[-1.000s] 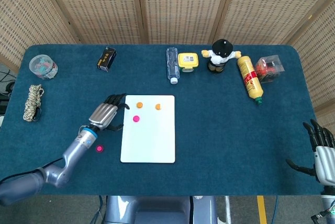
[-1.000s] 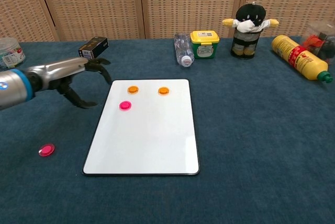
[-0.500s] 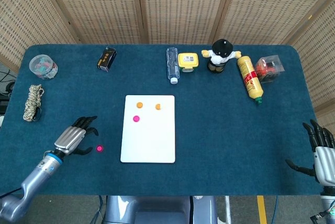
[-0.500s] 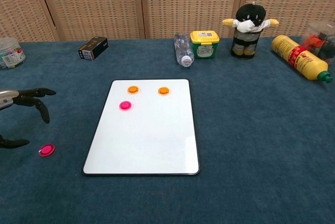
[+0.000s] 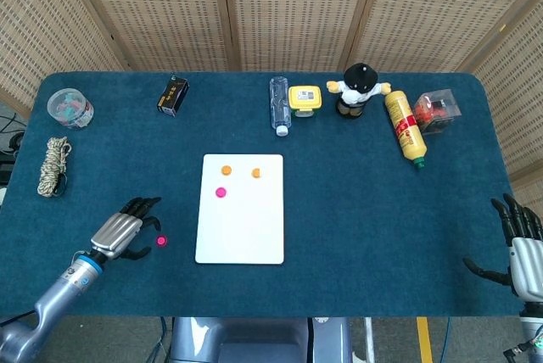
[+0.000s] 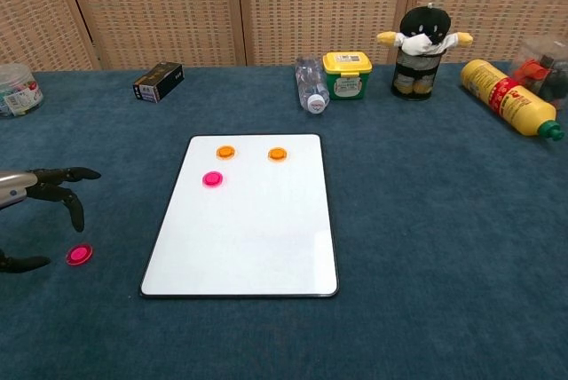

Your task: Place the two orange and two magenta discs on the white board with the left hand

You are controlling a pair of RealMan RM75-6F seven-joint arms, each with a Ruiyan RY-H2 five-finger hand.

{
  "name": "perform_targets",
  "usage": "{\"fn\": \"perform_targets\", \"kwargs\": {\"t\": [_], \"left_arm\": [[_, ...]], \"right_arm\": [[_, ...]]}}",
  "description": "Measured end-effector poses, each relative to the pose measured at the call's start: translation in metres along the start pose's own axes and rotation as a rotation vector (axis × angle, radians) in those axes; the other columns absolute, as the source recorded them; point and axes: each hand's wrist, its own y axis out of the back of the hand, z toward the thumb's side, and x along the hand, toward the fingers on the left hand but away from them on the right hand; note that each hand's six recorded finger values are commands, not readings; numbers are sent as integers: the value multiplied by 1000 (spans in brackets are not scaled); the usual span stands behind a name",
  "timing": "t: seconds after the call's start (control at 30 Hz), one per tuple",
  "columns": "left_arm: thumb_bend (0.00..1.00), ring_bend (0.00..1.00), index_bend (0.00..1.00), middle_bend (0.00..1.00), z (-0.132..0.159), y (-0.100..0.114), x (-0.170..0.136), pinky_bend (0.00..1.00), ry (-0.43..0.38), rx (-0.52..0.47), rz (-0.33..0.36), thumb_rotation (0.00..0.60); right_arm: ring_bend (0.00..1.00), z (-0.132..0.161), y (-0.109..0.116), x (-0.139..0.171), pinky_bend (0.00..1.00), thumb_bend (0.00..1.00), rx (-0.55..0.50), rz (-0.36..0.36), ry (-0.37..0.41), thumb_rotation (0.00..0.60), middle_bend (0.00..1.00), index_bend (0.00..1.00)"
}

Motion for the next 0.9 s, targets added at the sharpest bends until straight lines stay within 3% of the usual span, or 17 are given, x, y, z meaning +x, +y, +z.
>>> {"fn": "perform_targets", "kwargs": {"t": [0.8, 0.9], "left_arm": [[327, 0, 395, 0, 12, -19, 12, 0, -20, 52, -6, 600], [332, 0, 504, 0, 14, -20, 14, 0, -23, 51, -7, 600]], "right_arm": [[0, 0, 0, 0, 0, 26, -10, 4, -3, 600, 0, 0], [0, -1, 0, 0, 0, 28, -13, 4, -3, 600, 0, 0]]}}
